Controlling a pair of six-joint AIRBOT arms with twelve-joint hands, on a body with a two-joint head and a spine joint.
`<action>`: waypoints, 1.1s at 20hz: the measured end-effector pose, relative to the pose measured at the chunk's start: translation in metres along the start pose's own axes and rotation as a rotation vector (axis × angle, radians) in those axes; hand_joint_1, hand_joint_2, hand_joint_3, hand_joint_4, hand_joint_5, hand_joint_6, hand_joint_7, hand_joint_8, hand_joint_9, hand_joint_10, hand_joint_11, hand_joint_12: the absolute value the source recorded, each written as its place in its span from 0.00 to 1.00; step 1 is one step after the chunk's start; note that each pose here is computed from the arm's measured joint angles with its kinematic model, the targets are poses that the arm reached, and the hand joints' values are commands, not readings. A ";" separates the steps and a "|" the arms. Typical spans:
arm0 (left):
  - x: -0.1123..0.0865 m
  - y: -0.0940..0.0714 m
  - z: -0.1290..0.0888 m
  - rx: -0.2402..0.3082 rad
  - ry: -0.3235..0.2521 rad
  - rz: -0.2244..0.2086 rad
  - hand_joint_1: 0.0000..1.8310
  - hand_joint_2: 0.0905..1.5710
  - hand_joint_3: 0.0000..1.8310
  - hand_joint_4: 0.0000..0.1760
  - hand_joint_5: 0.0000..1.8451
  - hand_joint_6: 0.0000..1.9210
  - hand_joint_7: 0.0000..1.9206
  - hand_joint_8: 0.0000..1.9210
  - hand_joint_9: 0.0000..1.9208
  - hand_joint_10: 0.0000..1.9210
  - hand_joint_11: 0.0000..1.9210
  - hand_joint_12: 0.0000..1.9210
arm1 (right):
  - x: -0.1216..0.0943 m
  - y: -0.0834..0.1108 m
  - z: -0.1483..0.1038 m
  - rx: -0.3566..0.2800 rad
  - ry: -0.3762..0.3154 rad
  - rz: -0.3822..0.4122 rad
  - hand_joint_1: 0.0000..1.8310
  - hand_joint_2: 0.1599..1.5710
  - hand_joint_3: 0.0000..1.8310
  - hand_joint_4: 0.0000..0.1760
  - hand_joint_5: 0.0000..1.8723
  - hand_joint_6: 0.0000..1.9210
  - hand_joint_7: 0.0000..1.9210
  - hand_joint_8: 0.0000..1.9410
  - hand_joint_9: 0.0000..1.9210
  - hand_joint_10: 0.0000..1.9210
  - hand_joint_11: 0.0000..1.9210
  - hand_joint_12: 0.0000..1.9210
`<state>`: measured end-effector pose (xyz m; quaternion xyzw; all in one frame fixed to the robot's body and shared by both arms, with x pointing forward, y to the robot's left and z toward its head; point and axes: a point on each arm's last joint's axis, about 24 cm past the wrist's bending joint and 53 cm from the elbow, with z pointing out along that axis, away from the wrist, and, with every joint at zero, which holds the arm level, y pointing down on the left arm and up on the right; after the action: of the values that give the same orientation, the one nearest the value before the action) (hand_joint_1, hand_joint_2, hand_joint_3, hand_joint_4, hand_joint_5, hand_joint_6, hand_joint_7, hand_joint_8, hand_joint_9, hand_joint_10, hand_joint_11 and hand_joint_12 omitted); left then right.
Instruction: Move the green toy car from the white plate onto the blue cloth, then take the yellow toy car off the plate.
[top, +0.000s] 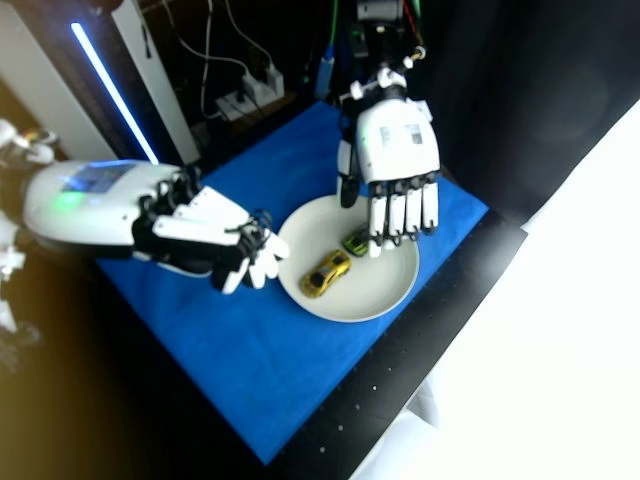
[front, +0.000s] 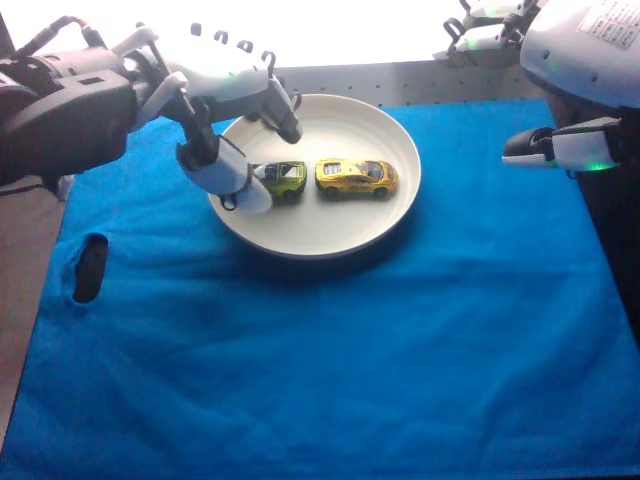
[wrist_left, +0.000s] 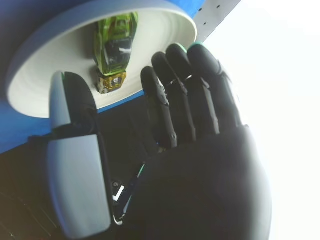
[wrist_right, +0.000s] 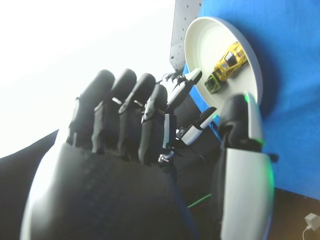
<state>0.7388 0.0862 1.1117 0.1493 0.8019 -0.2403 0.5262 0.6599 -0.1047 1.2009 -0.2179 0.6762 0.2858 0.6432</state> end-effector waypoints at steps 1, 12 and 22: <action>0.000 -0.001 0.000 0.001 0.000 -0.002 0.51 0.60 0.00 0.00 0.35 0.00 0.28 0.04 0.17 0.29 0.00 0.79 | 0.000 0.000 0.000 0.000 0.000 0.000 0.51 0.57 0.00 0.00 0.31 0.00 0.25 0.29 0.17 0.60 0.08 0.96; 0.020 0.012 0.009 -0.031 0.042 -0.037 0.50 0.59 0.00 0.00 0.37 0.00 0.34 0.01 0.21 0.27 0.00 0.76 | 0.000 0.002 0.000 -0.003 0.000 0.003 0.59 0.55 0.00 0.00 0.34 0.01 0.34 0.11 0.16 0.54 0.04 0.94; 0.020 0.014 0.015 -0.036 0.030 -0.044 0.57 0.60 0.00 0.00 0.46 0.03 0.26 0.41 0.17 0.64 0.11 0.91 | 0.001 0.005 0.000 -0.008 0.001 0.007 0.53 0.58 0.00 0.00 0.35 0.02 0.35 0.10 0.15 0.52 0.03 0.94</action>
<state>0.7494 0.0898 1.0853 0.1260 0.8170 -0.2352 0.5112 0.6568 -0.1008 1.2006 -0.2182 0.6761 0.2907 0.6409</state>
